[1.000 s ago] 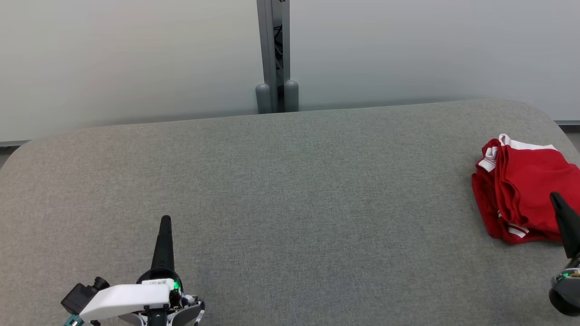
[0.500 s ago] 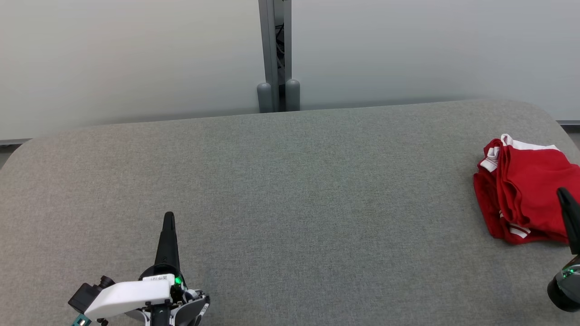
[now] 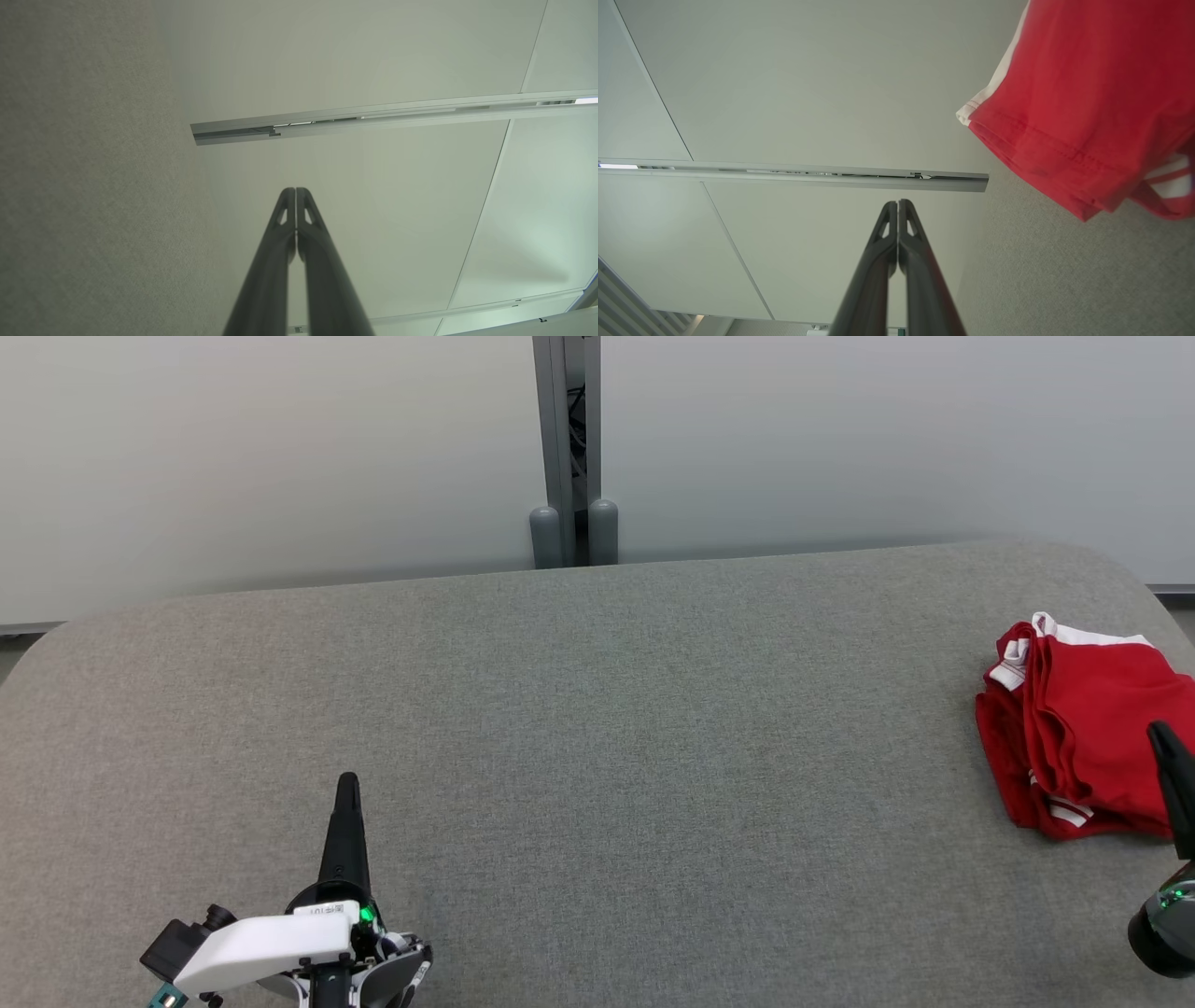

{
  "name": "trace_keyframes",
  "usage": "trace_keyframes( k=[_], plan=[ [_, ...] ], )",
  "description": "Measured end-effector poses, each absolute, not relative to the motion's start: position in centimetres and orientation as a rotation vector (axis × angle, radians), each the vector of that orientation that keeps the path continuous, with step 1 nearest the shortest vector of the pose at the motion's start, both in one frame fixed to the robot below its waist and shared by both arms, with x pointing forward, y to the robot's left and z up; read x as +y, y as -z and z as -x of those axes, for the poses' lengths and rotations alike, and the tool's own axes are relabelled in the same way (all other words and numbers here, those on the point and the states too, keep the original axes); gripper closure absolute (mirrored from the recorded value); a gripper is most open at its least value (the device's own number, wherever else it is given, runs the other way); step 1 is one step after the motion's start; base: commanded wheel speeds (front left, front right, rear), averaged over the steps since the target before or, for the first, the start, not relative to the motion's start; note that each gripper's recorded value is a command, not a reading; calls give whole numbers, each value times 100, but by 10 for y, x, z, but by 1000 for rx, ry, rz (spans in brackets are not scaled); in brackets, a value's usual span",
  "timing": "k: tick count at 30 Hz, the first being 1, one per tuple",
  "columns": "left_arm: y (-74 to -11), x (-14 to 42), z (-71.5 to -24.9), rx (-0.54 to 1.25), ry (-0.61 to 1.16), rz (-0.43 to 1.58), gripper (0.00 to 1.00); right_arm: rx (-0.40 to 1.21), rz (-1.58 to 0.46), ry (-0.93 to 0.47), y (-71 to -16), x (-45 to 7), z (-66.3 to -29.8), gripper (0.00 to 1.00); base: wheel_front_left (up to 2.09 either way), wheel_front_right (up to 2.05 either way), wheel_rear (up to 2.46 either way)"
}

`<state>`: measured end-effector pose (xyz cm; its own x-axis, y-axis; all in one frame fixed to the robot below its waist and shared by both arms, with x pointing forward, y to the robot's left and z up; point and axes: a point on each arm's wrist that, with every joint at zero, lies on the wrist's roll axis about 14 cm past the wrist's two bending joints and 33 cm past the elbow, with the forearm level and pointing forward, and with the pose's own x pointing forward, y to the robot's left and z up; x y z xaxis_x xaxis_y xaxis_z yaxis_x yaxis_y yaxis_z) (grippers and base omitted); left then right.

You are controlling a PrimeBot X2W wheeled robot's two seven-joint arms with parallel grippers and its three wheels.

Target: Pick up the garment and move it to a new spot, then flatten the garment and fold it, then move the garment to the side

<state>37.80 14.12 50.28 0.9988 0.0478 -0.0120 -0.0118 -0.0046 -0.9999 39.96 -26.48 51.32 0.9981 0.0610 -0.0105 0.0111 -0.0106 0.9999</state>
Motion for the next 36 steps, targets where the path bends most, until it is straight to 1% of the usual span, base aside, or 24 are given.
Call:
trace_keyframes(
  k=[36],
  plan=[
    [-503, 141, -378, -30, -46, 1575, 100, 55, -1583, -41, -514, -265, -400, 100, 0, 0, 0]
  ],
)
